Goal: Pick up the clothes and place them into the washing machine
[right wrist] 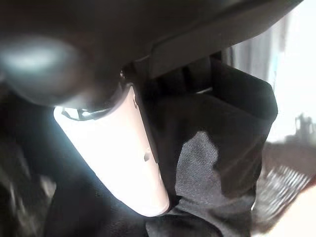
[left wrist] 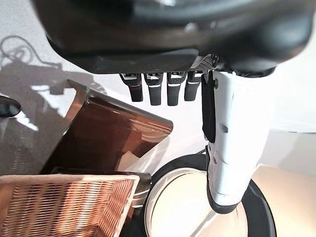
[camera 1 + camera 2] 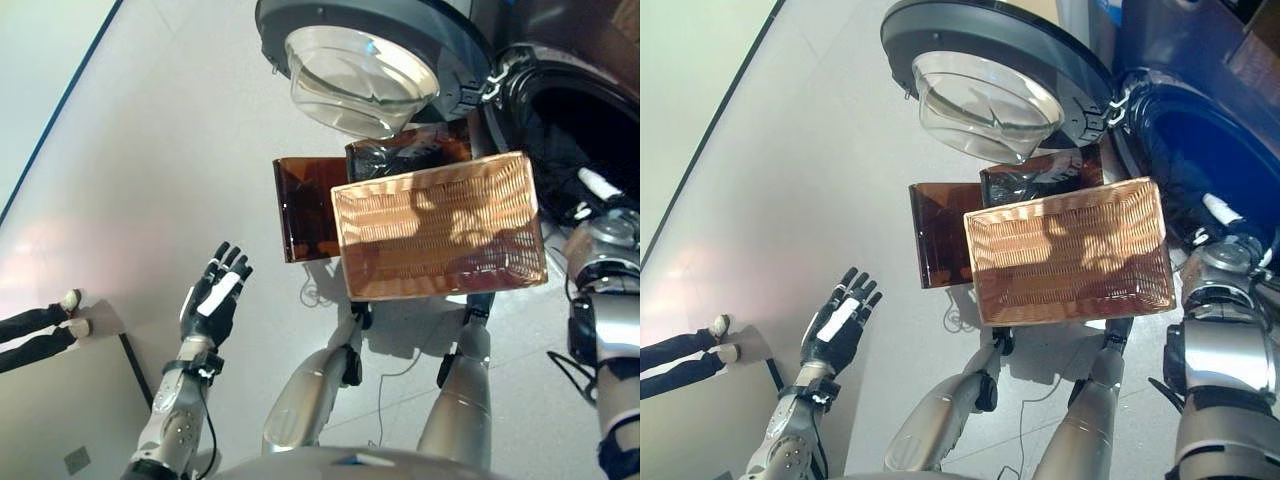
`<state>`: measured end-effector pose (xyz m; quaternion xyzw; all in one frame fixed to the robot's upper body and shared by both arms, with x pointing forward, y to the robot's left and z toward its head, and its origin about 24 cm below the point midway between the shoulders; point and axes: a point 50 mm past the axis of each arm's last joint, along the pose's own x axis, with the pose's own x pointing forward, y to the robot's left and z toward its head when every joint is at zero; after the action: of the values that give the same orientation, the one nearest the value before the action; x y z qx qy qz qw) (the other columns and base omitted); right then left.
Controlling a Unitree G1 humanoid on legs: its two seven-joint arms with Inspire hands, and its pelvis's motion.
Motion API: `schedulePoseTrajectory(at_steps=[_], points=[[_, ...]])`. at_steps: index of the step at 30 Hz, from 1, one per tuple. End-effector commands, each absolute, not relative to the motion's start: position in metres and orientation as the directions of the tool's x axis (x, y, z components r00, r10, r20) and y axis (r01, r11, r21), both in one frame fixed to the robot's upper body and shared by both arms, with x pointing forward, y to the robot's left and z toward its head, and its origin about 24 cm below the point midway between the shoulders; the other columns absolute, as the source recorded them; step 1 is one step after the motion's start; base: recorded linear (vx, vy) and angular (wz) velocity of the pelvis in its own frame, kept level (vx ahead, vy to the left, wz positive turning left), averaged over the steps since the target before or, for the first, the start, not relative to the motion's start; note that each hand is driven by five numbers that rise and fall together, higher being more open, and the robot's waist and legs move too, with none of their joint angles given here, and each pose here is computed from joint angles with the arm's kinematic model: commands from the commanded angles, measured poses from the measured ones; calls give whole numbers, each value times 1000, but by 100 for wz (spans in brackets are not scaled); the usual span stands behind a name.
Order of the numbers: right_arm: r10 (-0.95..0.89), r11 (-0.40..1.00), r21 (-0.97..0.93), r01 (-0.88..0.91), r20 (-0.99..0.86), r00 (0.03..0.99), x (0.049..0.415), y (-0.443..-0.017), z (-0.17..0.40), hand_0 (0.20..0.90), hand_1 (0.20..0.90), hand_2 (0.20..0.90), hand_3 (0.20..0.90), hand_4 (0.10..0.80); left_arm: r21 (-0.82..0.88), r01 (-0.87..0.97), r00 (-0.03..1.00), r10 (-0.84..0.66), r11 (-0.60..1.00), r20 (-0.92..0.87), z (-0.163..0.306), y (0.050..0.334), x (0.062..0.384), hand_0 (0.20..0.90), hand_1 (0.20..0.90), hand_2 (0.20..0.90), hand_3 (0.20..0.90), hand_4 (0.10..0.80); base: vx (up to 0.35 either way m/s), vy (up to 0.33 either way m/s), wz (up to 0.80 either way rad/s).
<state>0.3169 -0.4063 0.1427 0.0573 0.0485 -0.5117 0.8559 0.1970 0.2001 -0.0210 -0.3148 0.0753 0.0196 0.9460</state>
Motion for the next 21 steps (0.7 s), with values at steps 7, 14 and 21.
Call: schedulePoseTrajectory(at_steps=[7,14,21], points=[[-941,338,399,853,118,318,289,-447,252,200,200,200,200,300,-588,-63,997,25,807,-73,-3,218,195,900,900,900,900,800,0,0,0],[-961,271,641,718,132,245,275,-454,296,200,200,200,200,300,-593,-64,996,12,802,-91,-5,217,194,900,900,900,900,800,0,0,0],[-980,136,913,384,67,189,266,-450,325,200,200,200,200,300,-608,-105,988,13,787,-154,-14,212,191,900,900,900,900,800,13,3,2]])
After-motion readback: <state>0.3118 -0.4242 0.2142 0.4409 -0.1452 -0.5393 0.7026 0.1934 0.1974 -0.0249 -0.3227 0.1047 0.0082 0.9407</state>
